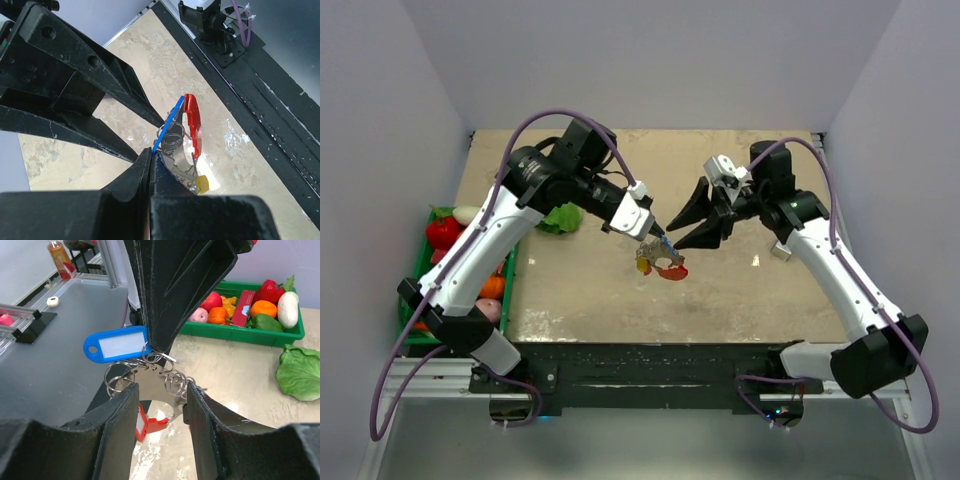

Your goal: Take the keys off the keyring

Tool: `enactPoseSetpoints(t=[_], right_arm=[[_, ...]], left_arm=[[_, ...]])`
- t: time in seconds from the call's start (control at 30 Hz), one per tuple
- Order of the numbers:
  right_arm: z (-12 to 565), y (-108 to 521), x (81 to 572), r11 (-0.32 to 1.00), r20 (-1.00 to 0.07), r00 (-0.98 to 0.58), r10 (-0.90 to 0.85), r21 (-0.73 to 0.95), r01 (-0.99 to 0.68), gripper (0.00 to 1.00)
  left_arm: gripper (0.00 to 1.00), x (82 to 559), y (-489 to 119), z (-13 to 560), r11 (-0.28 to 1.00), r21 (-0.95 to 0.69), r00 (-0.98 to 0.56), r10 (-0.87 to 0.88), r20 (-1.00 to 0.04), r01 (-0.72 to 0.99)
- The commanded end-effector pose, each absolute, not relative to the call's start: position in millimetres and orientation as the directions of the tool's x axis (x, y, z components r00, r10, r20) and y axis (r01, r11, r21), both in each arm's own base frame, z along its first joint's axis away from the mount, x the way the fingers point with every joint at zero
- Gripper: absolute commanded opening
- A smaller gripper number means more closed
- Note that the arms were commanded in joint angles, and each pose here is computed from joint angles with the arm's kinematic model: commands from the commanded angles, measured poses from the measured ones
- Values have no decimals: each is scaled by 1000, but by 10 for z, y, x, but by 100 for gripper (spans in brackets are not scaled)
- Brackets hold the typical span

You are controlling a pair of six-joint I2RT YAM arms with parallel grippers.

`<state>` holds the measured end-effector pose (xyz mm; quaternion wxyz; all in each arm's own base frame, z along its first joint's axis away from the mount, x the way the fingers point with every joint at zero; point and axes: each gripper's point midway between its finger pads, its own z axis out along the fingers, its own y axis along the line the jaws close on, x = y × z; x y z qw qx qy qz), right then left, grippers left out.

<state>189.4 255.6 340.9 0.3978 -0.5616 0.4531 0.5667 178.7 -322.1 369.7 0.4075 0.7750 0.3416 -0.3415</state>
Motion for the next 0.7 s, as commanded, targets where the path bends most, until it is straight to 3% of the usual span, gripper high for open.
enactPoseSetpoints(t=[0.0, 0.67], right_arm=[[3545, 2574, 1731, -385, -999, -33, -1, 31, -922, 47], [3692, 2618, 1741, -399, -1000, -3, 15, -3, -917, 46]], left_arm=[[0, 1746, -3246, 3816, -443, 437, 558, 189, -808, 783], [0, 1707, -3243, 3804, -461, 431, 556, 176, -812, 775]])
